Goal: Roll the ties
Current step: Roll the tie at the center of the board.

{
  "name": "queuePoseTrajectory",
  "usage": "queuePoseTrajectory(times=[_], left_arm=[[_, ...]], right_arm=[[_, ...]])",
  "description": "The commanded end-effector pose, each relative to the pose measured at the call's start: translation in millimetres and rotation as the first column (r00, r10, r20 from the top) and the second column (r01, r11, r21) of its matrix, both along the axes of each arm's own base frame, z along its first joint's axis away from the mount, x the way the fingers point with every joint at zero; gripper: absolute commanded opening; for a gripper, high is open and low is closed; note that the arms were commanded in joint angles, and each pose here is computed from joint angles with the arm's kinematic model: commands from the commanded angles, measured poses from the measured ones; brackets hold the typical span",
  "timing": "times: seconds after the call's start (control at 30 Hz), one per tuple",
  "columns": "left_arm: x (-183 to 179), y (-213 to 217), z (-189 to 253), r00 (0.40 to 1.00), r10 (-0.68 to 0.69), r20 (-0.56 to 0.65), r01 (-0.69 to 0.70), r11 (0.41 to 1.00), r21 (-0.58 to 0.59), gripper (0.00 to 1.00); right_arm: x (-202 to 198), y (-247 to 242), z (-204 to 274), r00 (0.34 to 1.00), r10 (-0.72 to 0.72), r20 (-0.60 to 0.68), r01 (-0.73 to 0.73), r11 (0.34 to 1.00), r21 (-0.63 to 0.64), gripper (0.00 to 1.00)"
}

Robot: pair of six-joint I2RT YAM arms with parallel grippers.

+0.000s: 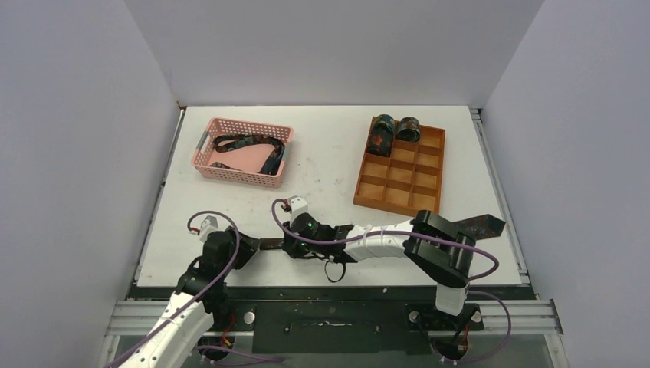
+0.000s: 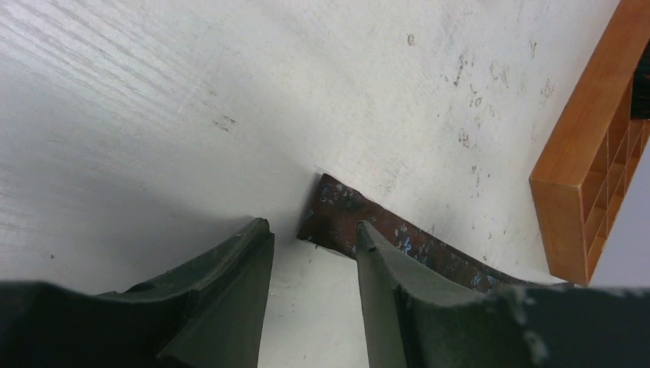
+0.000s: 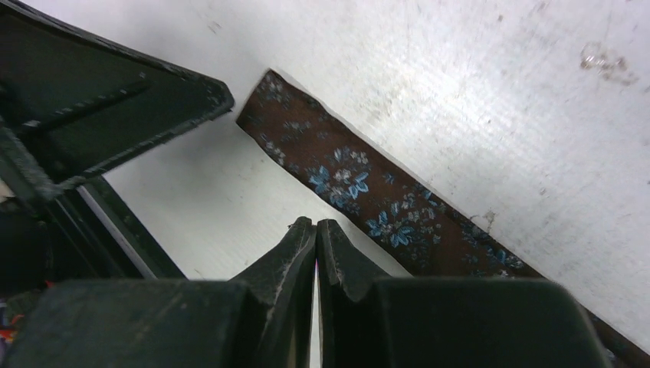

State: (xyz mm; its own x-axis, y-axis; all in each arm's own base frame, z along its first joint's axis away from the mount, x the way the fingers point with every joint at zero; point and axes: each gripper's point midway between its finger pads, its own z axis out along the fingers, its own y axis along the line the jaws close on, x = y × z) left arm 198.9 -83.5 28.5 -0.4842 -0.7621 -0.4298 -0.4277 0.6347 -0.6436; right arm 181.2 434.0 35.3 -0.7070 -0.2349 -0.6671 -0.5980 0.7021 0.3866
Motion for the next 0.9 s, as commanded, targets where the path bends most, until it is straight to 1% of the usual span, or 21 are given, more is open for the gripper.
queuePoseTrajectory(times=[0.0,0.1,0.17,0.37,0.53,0.7,0.87], left_arm=[[12.2,3.2,27.0,0.996,0.013,0.089,-0.014,1.0,0.009,0.43],[12.8,4.0,31.5,0.994,0.013,0.107,-0.014,1.0,0.012,0.48],[13.2,3.1,31.0,0.994,0.011,0.107,-0.012,1.0,0.008,0.49],[13.6,-1.3,23.8,0.997,-0.007,0.082,0.007,1.0,0.003,0.5],[16.3,-6.1,23.4,0.995,-0.026,0.092,0.027,1.0,-0.01,0.5],[18.2,-10.2,22.4,0.994,-0.045,0.1,0.047,0.999,-0.019,0.52],[18.5,-11.6,17.1,0.995,-0.052,0.084,0.054,0.998,-0.021,0.52]], right_arm=[[24.9,7.0,56.1,0.992,-0.059,0.112,0.047,0.993,0.111,0.05],[39.2,4.5,51.8,0.991,-0.074,0.112,0.064,0.994,0.092,0.05],[42.4,5.3,45.3,0.992,-0.069,0.108,0.061,0.995,0.076,0.05],[37.6,7.1,20.0,0.995,-0.051,0.08,0.049,0.998,0.031,0.05],[33.2,3.5,-0.8,0.997,-0.05,0.059,0.05,0.999,-0.007,0.05],[30.0,-7.7,-17.6,0.997,-0.06,0.045,0.062,0.997,-0.048,0.05],[26.5,-21.6,-31.9,0.996,-0.075,0.041,0.078,0.993,-0.086,0.05]])
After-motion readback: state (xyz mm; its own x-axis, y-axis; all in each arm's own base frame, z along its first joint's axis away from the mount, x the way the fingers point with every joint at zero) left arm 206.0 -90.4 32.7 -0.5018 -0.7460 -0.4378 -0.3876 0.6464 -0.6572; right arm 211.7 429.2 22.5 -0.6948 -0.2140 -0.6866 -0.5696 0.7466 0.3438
